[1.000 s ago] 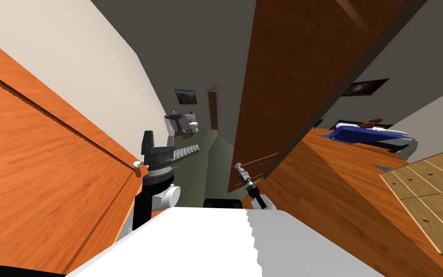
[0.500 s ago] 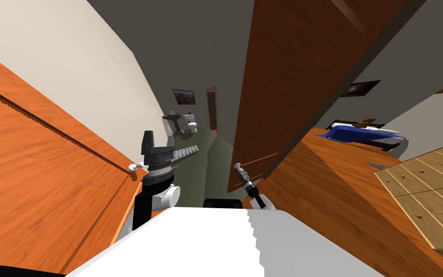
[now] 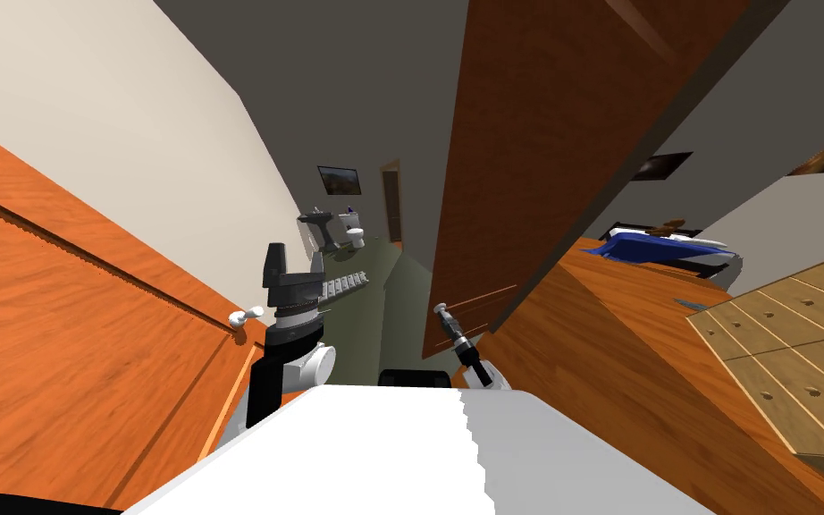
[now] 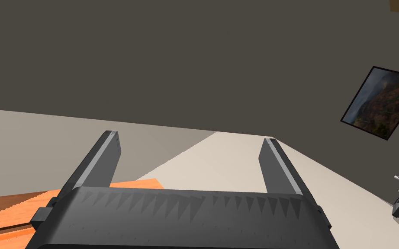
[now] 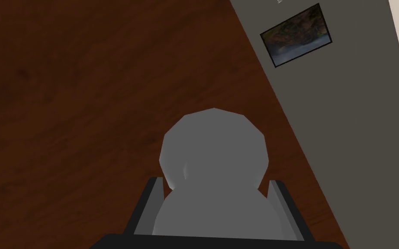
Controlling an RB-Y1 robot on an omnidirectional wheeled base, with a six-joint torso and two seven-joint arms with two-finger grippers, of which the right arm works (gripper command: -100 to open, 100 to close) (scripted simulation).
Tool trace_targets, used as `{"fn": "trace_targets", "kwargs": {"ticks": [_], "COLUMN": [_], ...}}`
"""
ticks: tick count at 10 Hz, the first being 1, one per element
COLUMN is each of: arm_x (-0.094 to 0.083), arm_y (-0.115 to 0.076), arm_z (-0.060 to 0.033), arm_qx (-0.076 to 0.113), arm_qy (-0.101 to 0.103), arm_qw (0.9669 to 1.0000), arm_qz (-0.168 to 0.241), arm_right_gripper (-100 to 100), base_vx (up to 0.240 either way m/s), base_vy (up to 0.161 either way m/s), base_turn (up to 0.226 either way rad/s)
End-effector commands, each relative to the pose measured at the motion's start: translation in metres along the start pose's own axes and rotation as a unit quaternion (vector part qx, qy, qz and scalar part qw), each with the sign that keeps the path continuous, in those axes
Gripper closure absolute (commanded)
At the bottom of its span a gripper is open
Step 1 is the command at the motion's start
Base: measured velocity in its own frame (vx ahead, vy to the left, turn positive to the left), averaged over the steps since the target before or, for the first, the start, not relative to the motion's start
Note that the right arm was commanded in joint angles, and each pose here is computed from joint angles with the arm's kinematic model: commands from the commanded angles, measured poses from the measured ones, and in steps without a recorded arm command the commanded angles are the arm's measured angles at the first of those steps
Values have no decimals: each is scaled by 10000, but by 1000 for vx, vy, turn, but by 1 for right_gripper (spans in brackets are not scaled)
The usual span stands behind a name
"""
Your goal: Push the door open
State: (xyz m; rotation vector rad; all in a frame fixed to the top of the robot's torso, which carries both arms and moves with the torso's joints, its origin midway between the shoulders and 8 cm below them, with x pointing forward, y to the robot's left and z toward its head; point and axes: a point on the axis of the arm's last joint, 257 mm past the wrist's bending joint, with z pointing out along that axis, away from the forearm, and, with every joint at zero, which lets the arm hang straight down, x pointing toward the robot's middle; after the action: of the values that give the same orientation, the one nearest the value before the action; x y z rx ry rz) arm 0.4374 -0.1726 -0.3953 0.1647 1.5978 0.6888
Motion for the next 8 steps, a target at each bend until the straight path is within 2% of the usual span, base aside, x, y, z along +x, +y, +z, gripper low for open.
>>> {"fn": "trace_targets", "kwargs": {"ticks": [1,2,3,6,7,8], "arm_x": [-67,-62,-62,-50,-44,-44], "arm_y": [-28,-15,-15,15,31,31], "arm_z": [22,35,35,64,79,79], "arm_qx": [7,3,3,-6,-10,-11], "arm_qy": [-60,-66,-66,-80,-87,-87], "arm_qw": [9998,9992,9991,9957,9935,9930], "arm_qz": [190,401,429,925,1139,1174], "arm_right_gripper": [100,100,100,100,100,100], "base_vx": [44,38,34,47,45,34], "base_vy": [18,8,13,25,14,12], "base_turn": [-16,-27,-23,-58,-36,-18]}}
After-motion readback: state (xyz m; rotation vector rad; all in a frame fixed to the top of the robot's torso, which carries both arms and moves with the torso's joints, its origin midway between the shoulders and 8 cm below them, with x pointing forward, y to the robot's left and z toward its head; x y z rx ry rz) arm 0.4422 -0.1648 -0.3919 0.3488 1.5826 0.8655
